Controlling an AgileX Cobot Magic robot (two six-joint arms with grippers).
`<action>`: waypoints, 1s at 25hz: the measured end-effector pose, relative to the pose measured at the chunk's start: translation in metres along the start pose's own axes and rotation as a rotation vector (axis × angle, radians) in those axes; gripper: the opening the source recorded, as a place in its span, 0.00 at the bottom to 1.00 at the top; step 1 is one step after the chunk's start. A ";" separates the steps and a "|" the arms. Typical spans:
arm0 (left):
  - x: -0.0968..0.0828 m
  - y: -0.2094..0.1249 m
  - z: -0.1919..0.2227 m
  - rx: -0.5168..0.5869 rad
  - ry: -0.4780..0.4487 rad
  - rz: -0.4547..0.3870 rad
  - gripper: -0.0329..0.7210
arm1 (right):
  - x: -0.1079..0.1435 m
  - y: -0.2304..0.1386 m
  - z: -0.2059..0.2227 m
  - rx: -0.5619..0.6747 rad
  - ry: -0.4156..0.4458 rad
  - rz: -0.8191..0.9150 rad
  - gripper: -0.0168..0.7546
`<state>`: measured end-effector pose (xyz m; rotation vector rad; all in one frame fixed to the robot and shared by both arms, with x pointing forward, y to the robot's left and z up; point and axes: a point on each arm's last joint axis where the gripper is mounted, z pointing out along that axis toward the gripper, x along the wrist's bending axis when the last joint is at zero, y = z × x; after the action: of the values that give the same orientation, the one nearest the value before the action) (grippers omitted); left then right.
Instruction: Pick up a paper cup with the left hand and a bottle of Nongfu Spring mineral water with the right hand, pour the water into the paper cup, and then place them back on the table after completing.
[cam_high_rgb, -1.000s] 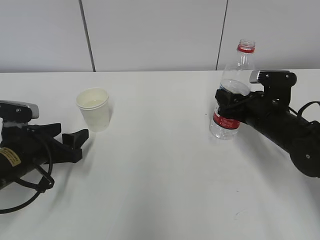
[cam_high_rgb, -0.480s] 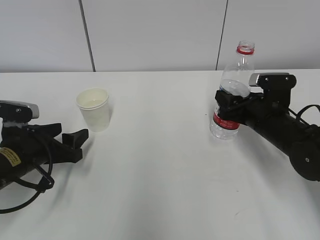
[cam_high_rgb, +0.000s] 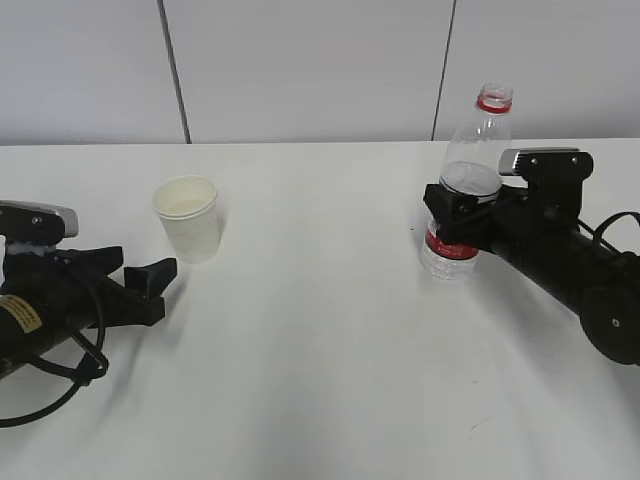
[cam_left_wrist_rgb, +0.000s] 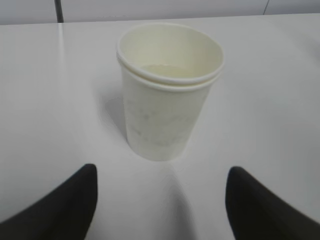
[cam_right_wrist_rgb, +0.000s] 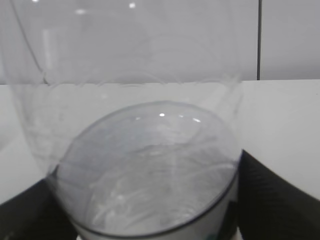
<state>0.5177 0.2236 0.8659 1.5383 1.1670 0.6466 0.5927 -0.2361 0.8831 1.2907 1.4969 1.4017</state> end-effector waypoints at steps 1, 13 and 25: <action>0.000 0.000 0.000 0.000 0.000 0.000 0.69 | 0.000 0.000 0.000 0.000 0.000 0.000 0.82; 0.000 0.000 0.000 0.000 0.000 0.000 0.69 | 0.003 -0.006 -0.026 0.057 -0.007 -0.016 0.82; -0.001 0.000 0.000 0.002 -0.012 0.005 0.69 | 0.004 -0.006 -0.027 0.057 0.005 -0.031 0.80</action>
<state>0.5173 0.2226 0.8659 1.5458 1.1557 0.6394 0.5653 -0.2391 0.8825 1.2934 1.5635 1.3520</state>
